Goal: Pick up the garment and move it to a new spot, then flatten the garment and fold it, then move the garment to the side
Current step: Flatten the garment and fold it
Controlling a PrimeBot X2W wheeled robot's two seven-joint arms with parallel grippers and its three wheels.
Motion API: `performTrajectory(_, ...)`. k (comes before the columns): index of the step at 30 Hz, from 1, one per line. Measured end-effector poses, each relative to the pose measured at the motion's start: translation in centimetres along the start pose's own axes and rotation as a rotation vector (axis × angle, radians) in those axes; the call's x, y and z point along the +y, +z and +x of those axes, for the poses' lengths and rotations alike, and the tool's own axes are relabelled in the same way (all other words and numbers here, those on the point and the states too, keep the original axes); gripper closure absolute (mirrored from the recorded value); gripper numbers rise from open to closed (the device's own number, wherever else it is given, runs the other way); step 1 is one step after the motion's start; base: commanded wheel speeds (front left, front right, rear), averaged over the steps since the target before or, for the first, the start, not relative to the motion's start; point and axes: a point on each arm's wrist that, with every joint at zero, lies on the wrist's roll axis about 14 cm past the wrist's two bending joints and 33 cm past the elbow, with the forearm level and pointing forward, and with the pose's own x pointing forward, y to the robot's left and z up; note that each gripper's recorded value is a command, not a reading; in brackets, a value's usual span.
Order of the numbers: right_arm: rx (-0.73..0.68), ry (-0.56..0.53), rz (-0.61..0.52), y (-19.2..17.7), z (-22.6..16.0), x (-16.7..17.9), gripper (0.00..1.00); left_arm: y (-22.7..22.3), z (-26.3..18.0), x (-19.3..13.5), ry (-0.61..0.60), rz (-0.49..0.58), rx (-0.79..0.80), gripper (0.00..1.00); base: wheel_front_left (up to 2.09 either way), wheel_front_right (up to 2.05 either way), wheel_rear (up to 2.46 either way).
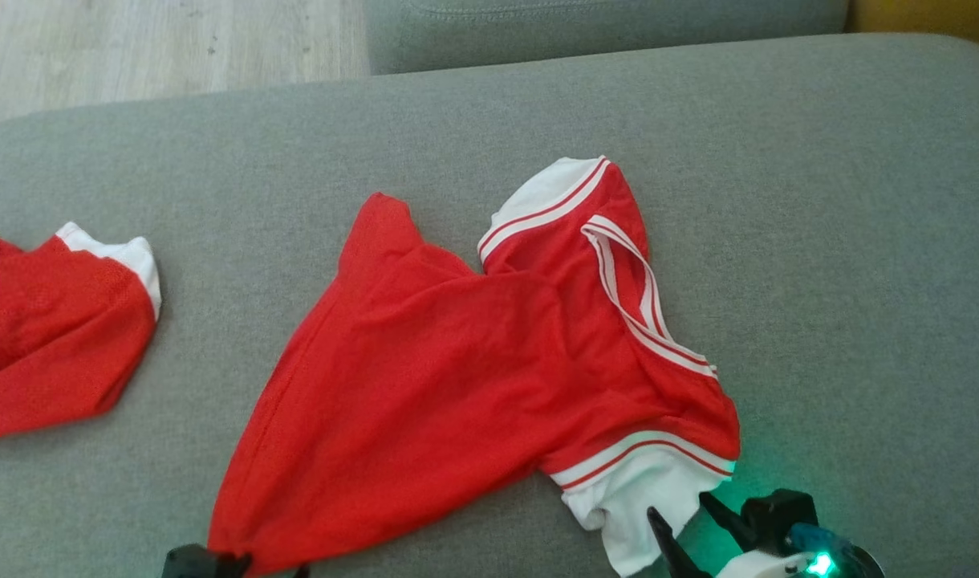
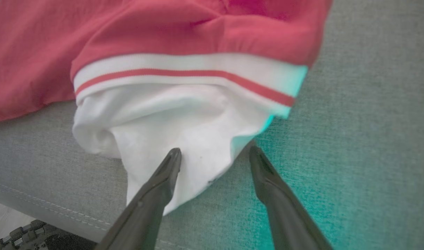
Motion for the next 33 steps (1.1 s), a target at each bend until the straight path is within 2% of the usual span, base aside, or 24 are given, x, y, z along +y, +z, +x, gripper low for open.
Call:
performTrajectory(8,0.019,0.004,0.006,0.1,0.4,0.0,0.00,-1.7,0.7,1.2,0.021,0.014,0.051,0.00,0.00,0.00,0.00)
performTrajectory(26,0.019,0.029,0.029,0.2,0.4,0.8,0.00,-1.0,1.3,2.8,0.056,0.082,0.038,0.00,0.00,0.00,0.00)
performTrajectory(33,0.025,0.078,0.051,0.5,0.8,2.1,0.00,-1.0,1.8,3.2,0.056,0.111,0.050,0.00,0.00,0.00,0.00)
